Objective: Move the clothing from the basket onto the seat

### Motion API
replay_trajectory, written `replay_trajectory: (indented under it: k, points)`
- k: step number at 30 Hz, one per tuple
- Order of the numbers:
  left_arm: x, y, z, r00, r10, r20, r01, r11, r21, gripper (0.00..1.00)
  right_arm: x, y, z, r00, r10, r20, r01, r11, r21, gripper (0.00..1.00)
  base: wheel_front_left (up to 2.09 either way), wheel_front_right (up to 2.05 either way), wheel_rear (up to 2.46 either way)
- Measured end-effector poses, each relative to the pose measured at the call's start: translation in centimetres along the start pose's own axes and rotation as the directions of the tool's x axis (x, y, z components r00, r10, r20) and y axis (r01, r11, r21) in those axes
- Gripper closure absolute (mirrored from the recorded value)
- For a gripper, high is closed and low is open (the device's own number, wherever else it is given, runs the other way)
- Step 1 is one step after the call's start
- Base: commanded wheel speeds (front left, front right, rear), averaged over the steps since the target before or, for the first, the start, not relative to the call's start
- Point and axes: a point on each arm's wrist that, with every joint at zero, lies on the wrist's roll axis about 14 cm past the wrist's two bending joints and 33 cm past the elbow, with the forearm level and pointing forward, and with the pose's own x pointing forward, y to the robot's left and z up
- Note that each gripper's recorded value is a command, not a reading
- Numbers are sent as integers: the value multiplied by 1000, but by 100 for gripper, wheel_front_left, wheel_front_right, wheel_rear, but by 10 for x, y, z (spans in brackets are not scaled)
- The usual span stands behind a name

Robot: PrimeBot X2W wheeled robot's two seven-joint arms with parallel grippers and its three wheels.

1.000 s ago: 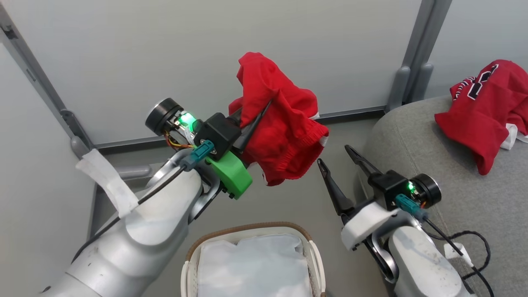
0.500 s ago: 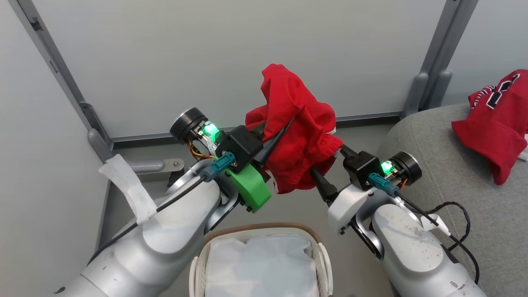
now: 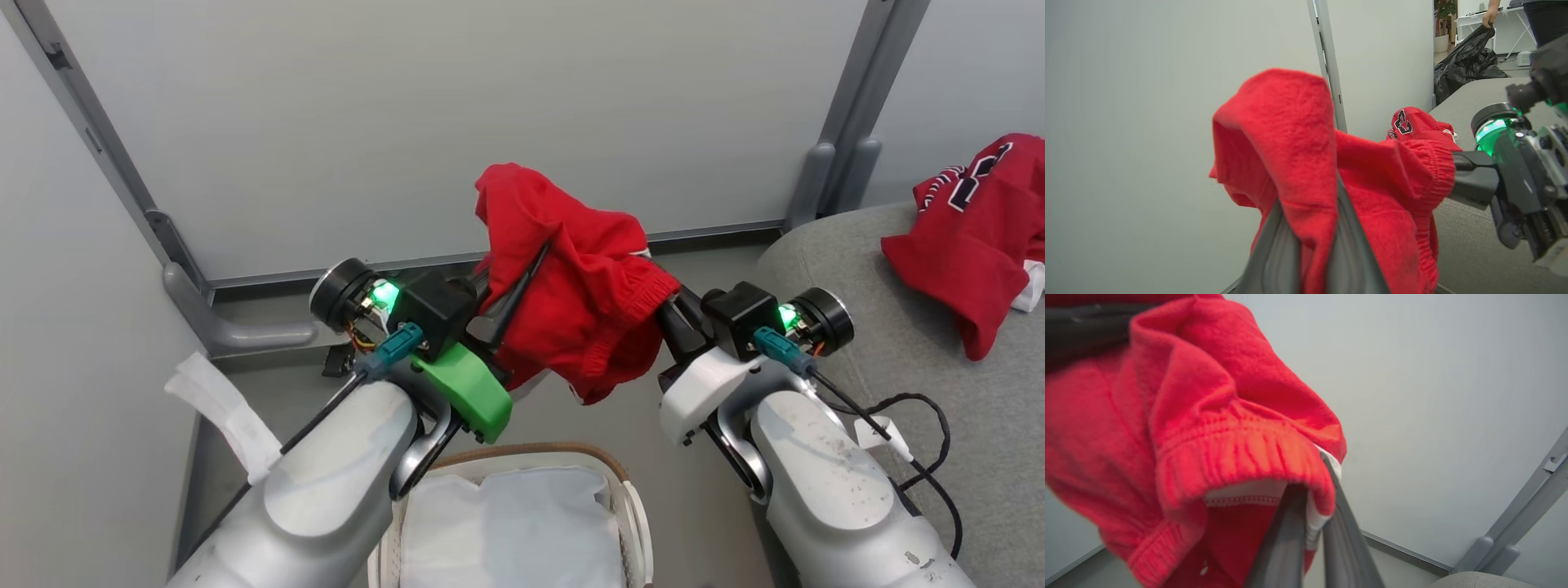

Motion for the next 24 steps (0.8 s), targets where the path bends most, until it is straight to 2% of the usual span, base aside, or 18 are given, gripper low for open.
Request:
replay_trajectory:
  k: [1,9,15,24]
  points:
    - [-1,0,-1,1000,10,3,-10,1000,-17,0,-1,-3,1,1000,-9,2,9,1000,-6,100,0,0,0]
    - [-18,-4,-35,996,77,-50,-84,986,-143,0,-10,-43,16,993,-113,42,115,992,-56,100,0,0,0]
    - [-29,-20,-66,989,99,-114,-123,964,-237,0,-28,-83,26,976,-208,65,214,972,-100,100,0,0,0]
    - [-29,-53,-93,984,53,-171,-106,943,-316,0,-65,-126,26,942,-330,58,335,932,-141,100,0,0,0]
